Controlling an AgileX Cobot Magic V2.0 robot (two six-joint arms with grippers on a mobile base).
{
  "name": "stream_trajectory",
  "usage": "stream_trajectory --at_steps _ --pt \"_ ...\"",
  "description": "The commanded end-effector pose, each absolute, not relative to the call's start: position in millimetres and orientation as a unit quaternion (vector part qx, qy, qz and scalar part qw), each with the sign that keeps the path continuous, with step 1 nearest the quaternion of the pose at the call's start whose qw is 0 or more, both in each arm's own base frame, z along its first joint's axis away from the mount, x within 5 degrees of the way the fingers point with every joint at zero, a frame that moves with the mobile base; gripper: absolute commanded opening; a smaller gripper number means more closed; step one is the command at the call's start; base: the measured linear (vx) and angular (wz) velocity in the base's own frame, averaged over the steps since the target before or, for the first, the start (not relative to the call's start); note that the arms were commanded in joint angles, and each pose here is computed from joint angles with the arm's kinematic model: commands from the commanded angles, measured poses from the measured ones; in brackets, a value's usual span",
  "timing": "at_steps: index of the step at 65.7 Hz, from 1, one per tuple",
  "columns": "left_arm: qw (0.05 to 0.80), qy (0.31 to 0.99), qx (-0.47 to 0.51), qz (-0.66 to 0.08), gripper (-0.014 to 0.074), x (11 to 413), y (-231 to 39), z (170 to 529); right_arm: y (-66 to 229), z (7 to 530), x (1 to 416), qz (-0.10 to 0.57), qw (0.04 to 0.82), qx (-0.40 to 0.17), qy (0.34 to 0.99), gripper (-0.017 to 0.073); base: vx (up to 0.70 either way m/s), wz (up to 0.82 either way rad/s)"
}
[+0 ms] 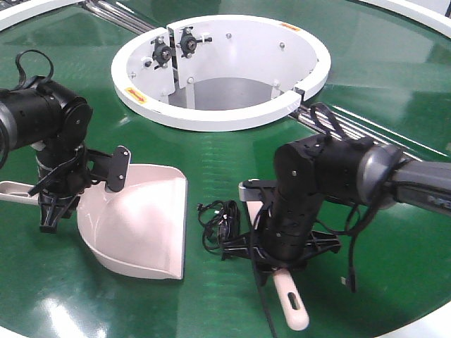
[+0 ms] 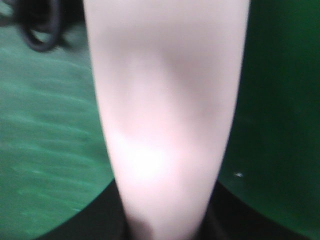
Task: Clean and inspect green conveyor with broom and dustpan
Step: 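Sweep the black cable into the dustpan with the brush in the right gripper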
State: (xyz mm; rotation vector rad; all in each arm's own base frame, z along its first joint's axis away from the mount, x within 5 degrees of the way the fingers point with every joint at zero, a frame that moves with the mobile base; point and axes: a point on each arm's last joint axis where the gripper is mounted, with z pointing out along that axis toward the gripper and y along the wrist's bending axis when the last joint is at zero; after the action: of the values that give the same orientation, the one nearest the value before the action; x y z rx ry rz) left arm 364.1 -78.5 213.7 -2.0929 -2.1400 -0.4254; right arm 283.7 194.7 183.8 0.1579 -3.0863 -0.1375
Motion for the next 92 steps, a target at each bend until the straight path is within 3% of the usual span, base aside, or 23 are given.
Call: stream_trajectory --at_steps 1,15,50,76,92 --pt "0.035 -0.705 -0.690 -0.160 -0.0006 361.7 -79.4 239.3 203.9 204.5 288.0 -0.062 0.012 0.056 -0.996 -0.0004 0.00 0.00" --pt "0.035 -0.705 -0.690 -0.160 -0.0006 361.7 -79.4 239.3 228.6 198.7 292.8 -0.062 0.042 0.082 -0.994 -0.0004 0.00 0.00" --pt "0.035 -0.705 -0.690 -0.160 -0.0006 361.7 -79.4 239.3 328.7 224.0 309.2 -0.143 0.026 0.204 -0.968 -0.0004 0.00 0.00" --pt "0.035 -0.705 -0.690 -0.160 -0.0006 361.7 -79.4 239.3 327.1 248.2 315.5 -0.146 -0.022 0.238 -0.960 -0.0004 0.00 0.00" --pt "0.035 -0.705 -0.690 -0.160 -0.0006 361.7 -79.4 239.3 287.3 265.0 330.2 -0.082 -0.068 0.223 -0.969 -0.0004 0.00 0.00"
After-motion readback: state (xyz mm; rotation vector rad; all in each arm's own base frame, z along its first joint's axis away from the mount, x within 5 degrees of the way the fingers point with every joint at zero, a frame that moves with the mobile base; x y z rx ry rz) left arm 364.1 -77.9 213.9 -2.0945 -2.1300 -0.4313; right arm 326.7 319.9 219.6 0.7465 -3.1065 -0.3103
